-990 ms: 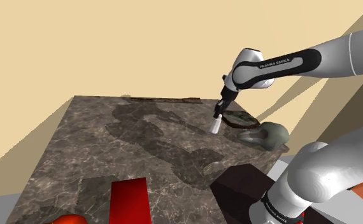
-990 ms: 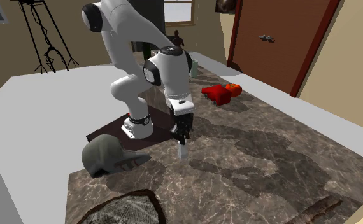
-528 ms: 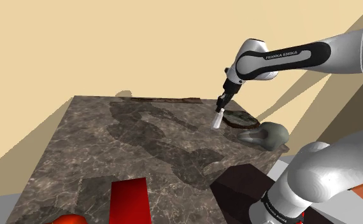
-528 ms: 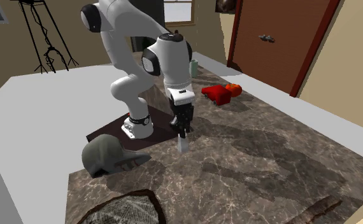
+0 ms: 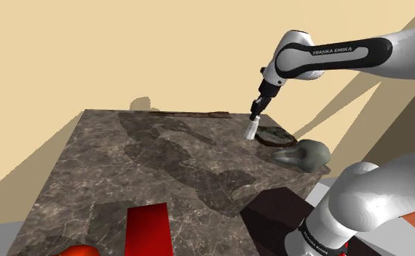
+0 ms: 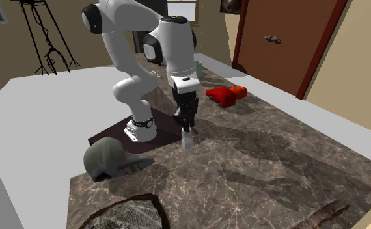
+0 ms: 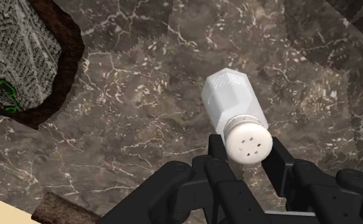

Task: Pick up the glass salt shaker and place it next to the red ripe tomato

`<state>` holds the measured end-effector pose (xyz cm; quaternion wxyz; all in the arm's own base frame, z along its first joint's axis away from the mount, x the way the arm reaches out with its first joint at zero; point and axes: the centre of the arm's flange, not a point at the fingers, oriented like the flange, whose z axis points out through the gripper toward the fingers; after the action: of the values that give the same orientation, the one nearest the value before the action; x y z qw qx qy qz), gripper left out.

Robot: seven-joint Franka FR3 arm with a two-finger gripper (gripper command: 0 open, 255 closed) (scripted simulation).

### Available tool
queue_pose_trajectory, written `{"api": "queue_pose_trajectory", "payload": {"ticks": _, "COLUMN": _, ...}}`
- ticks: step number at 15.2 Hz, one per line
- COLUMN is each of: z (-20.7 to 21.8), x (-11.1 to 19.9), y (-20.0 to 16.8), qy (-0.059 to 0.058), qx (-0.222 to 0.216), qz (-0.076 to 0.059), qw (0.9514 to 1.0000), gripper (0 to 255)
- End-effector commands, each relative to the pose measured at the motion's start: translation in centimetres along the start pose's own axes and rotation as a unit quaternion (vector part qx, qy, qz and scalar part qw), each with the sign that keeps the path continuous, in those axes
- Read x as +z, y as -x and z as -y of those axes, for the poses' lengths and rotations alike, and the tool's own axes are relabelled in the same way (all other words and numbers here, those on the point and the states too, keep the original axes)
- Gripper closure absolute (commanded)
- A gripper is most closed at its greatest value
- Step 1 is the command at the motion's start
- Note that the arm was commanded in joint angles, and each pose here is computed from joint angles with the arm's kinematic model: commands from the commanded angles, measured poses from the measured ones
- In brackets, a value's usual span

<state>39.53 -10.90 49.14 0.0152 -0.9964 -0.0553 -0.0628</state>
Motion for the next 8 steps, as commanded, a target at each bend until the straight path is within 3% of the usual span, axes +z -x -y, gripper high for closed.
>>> {"api": "queue_pose_trajectory", "payload": {"ticks": 1, "z": -0.1, "x": -1.1, "y": -0.2, "qy": 0.000, "qx": 0.000, "qz": 0.000, "qw": 1.0000, "gripper": 255}}
{"api": "queue_pose_trajectory", "payload": {"ticks": 8, "z": 0.0, "x": -4.7, "y": -0.7, "qy": 0.000, "qx": 0.000, "qz": 0.000, "qw": 1.0000, "gripper": 255}}
